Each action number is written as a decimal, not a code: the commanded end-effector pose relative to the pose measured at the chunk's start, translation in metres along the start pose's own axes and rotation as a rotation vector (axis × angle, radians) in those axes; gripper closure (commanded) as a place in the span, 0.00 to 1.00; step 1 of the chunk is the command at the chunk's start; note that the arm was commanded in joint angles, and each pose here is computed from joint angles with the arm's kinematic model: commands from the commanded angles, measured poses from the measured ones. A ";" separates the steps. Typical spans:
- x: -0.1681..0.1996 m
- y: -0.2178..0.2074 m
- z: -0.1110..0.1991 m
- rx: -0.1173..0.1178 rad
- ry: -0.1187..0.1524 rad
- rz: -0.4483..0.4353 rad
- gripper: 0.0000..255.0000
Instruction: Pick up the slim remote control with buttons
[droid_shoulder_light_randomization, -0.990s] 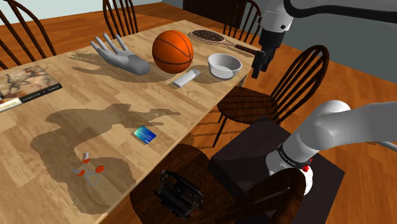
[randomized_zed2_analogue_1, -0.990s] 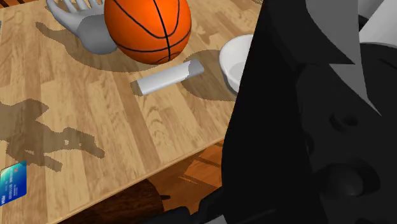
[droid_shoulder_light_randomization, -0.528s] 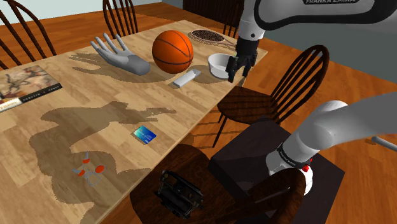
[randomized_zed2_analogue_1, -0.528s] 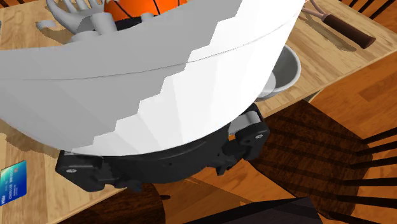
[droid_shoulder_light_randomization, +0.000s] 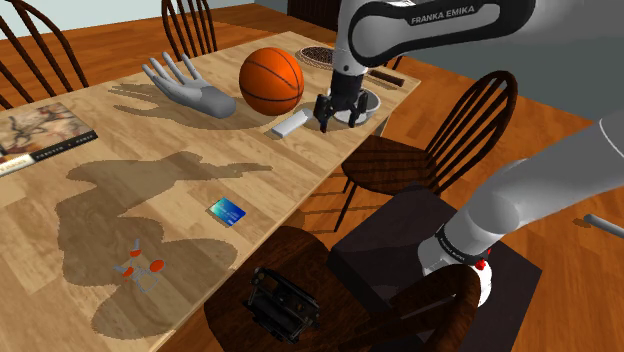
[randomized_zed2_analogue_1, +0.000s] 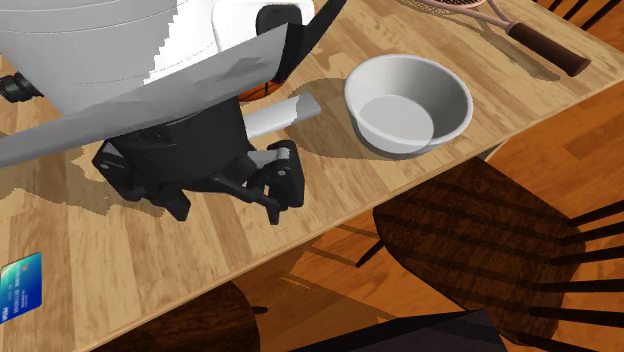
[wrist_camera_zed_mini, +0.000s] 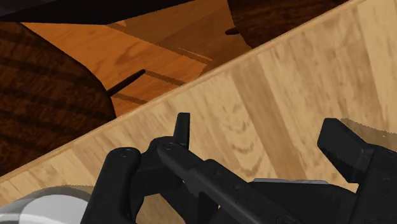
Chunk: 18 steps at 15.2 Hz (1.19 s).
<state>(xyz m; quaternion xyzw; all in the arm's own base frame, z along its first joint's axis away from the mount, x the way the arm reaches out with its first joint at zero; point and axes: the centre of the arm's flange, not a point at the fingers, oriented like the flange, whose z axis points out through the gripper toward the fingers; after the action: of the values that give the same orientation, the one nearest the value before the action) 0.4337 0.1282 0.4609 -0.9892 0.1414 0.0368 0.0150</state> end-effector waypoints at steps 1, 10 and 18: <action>0.019 -0.017 0.010 0.002 0.009 0.062 0.00; 0.111 -0.068 0.054 0.002 0.046 0.323 0.00; 0.204 -0.092 0.090 0.001 0.079 0.555 0.00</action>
<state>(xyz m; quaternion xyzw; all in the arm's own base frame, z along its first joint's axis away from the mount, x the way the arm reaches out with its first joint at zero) 0.6347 0.1654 0.3645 -0.9197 0.3927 0.0033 0.0006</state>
